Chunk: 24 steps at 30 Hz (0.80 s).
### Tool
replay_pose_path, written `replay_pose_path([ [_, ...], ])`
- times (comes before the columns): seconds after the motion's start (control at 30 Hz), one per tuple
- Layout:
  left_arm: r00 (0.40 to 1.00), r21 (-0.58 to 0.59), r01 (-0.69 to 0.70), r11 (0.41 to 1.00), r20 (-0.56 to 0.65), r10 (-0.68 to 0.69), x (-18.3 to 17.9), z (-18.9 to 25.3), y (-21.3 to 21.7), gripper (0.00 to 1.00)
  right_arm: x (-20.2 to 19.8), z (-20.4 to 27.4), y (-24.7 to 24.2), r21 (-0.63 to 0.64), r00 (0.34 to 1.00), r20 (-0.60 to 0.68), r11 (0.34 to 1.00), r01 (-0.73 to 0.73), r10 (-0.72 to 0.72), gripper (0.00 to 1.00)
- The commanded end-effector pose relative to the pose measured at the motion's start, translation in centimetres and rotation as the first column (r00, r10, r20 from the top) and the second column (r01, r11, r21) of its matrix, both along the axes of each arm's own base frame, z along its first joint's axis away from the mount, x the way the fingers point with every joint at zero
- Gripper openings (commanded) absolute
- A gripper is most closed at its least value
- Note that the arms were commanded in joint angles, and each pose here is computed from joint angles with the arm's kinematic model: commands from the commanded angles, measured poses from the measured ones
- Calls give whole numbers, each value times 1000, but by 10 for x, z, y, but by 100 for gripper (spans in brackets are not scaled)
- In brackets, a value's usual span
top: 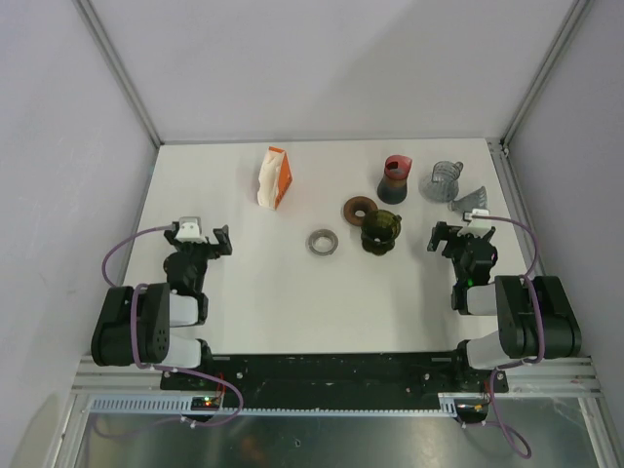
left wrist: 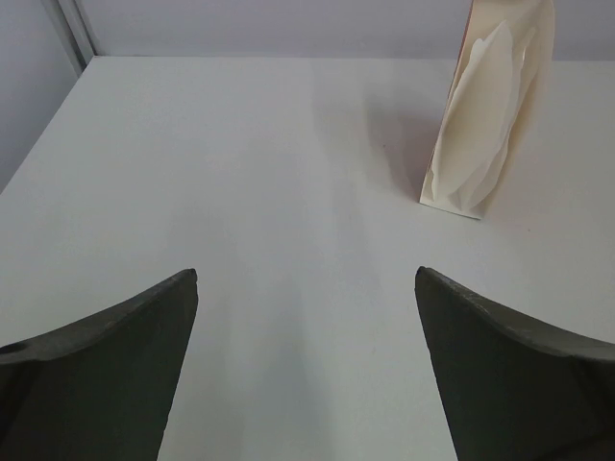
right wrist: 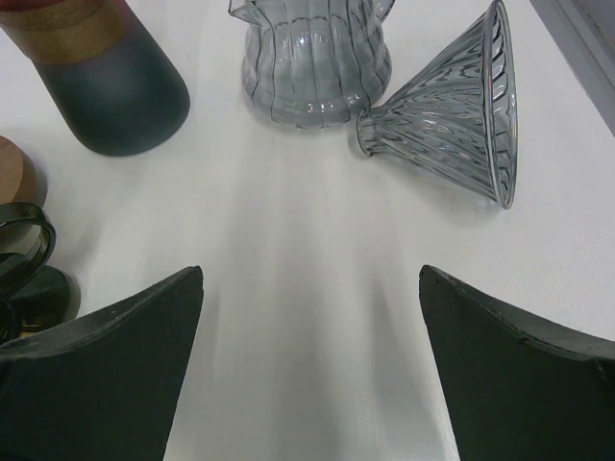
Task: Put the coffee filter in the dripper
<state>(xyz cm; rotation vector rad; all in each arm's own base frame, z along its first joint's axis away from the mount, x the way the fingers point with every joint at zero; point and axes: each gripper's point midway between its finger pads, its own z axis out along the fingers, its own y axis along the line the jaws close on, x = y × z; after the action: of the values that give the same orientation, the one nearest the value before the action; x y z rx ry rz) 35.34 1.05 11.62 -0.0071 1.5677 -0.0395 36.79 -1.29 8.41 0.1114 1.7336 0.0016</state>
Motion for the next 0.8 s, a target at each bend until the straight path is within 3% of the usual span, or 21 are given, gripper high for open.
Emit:
replay_pose_path([
  [0.0, 999, -4, -19, 1000, 46, 20, 2, 12, 2, 100, 6, 8, -1, -16, 1000, 29, 1000, 3, -2, 99],
  [0.33, 999, 25, 7, 1000, 36, -8, 5, 11, -5, 100, -3, 55, -32, 65, 976, 80, 978, 198, -203, 99],
  [0.5, 1000, 29, 15, 999, 27, -16, 9, 14, -7, 100, -7, 113, -28, 175, 963, 187, 971, 161, -194, 99],
  [0.77, 952, 20, 162, 987, -265, -151, 56, 25, -26, 100, 4, 182, -6, 186, 994, 83, 981, 59, -75, 93],
])
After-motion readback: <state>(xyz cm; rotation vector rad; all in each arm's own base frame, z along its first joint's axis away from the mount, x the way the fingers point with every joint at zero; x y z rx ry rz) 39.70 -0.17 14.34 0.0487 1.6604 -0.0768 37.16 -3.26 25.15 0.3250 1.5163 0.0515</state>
